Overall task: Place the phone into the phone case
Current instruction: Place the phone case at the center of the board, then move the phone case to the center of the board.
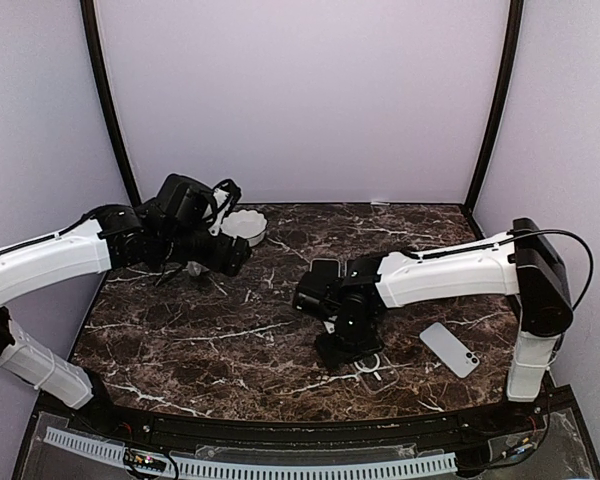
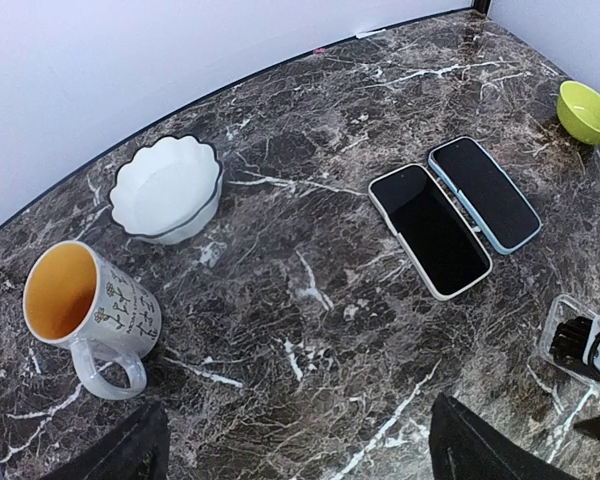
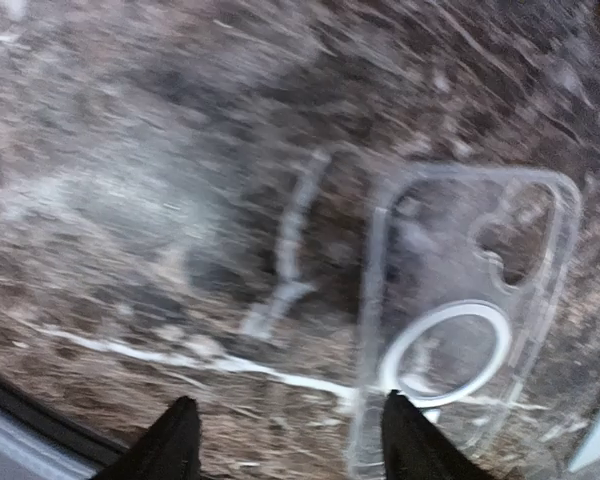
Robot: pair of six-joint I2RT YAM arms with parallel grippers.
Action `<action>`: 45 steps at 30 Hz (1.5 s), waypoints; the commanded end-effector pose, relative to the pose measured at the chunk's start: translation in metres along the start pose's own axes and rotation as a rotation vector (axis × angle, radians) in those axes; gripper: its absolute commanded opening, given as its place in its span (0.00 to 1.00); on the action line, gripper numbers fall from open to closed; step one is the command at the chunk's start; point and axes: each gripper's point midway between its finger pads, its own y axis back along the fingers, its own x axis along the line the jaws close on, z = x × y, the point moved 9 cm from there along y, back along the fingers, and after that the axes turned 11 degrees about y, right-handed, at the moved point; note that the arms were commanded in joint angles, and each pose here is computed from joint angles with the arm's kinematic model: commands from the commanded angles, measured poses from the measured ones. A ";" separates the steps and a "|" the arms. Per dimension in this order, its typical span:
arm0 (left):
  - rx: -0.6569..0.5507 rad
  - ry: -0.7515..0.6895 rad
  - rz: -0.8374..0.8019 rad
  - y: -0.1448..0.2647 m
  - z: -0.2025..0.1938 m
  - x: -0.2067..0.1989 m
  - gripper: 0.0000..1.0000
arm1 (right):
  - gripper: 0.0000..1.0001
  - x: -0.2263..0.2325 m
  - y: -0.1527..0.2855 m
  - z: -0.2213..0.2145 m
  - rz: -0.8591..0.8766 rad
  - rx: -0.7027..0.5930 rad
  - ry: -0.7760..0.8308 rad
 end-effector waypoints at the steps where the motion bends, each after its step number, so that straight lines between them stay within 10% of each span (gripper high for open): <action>1: -0.088 -0.011 0.015 0.013 0.005 0.011 0.93 | 0.70 0.027 0.048 0.037 0.276 -0.208 -0.024; 17: 0.029 0.015 -0.036 -0.013 -0.008 0.014 0.93 | 0.68 -0.079 -0.010 -0.006 0.099 -0.034 -0.095; 24: 0.026 0.004 -0.021 -0.013 -0.010 0.016 0.93 | 0.28 -0.090 -0.032 -0.005 0.058 0.000 -0.129; 35: -0.012 0.006 -0.033 -0.003 -0.008 0.018 0.92 | 0.00 -0.087 -0.025 -0.004 0.015 -0.019 -0.194; 45: -0.036 0.009 -0.045 0.004 -0.006 0.019 0.92 | 0.00 -0.056 -0.005 0.005 -0.030 -0.129 -0.316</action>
